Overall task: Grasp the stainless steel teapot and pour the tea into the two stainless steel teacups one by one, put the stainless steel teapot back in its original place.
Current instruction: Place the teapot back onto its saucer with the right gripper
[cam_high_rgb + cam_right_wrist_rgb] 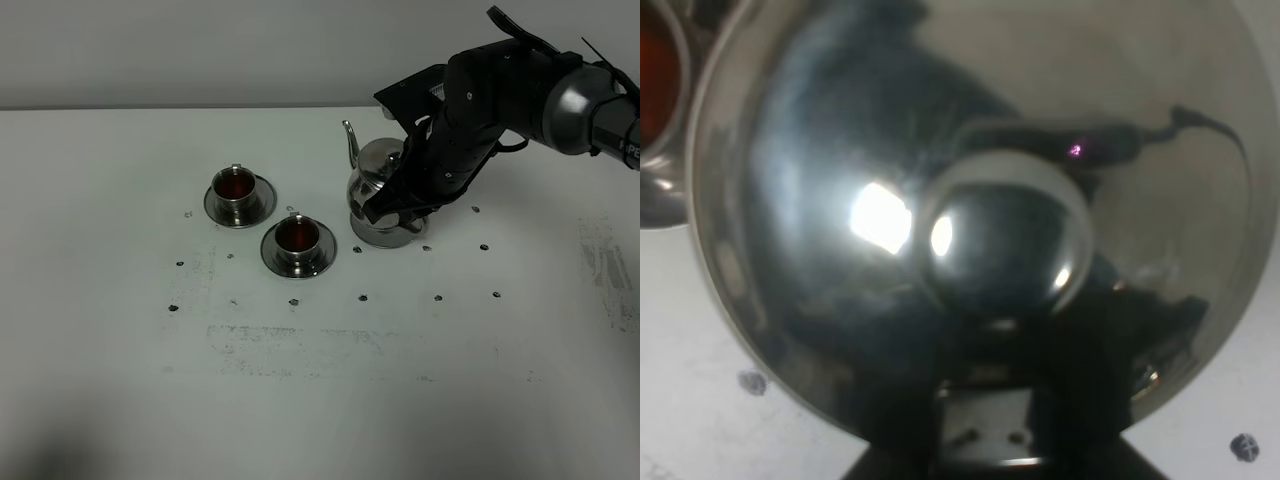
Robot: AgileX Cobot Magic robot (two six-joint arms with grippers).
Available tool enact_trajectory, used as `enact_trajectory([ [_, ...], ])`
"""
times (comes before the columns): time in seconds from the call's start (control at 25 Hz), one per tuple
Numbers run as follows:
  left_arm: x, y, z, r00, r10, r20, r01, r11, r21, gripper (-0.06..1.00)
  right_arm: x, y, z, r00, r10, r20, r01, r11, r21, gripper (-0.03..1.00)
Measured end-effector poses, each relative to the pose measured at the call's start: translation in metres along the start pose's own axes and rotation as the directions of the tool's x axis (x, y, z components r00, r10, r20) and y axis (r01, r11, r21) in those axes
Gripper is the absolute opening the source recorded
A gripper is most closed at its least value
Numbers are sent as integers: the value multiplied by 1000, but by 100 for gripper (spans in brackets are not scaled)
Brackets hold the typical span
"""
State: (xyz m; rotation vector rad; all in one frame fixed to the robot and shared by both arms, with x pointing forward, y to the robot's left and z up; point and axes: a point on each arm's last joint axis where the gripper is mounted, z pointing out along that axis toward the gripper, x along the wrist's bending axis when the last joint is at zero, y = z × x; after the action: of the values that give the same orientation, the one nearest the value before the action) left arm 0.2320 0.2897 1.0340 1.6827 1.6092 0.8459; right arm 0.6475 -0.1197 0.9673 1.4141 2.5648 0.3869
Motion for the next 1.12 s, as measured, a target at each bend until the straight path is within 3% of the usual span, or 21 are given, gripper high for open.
enact_trajectory([
  [0.44, 0, 0, 0, 1000, 1, 0, -1, 1000, -1, 28, -6, -1, 26, 1000, 3, 11, -3, 1000, 21, 18],
  [1.12, 0, 0, 0, 1000, 1, 0, -1, 1000, -1, 28, -11, -3, 33, 1000, -1, 26, 0, 1000, 31, 18],
])
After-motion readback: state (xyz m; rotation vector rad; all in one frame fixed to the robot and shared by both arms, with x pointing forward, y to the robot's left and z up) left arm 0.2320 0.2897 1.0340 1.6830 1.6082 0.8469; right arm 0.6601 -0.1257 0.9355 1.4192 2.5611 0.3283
